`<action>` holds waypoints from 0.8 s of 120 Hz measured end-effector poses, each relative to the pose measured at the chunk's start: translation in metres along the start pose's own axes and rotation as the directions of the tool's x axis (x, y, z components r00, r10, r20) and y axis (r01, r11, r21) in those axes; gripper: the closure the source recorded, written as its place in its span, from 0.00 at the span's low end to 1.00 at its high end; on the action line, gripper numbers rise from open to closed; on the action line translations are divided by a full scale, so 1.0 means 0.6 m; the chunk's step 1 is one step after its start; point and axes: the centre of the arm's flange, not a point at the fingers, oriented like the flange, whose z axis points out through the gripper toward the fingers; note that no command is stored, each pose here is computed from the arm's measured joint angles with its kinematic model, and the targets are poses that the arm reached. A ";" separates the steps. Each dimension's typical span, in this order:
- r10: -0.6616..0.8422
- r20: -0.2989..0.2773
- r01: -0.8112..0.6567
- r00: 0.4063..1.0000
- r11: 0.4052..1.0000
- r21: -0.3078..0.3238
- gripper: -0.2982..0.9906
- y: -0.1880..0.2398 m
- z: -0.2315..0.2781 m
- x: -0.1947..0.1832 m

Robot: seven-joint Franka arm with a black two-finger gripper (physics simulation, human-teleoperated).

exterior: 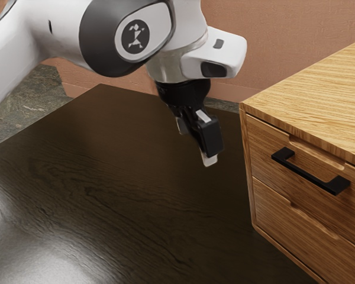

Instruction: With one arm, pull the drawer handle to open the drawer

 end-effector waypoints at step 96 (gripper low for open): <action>0.317 -0.249 -0.266 0.915 0.939 0.218 0.25 0.064 -0.052 -0.270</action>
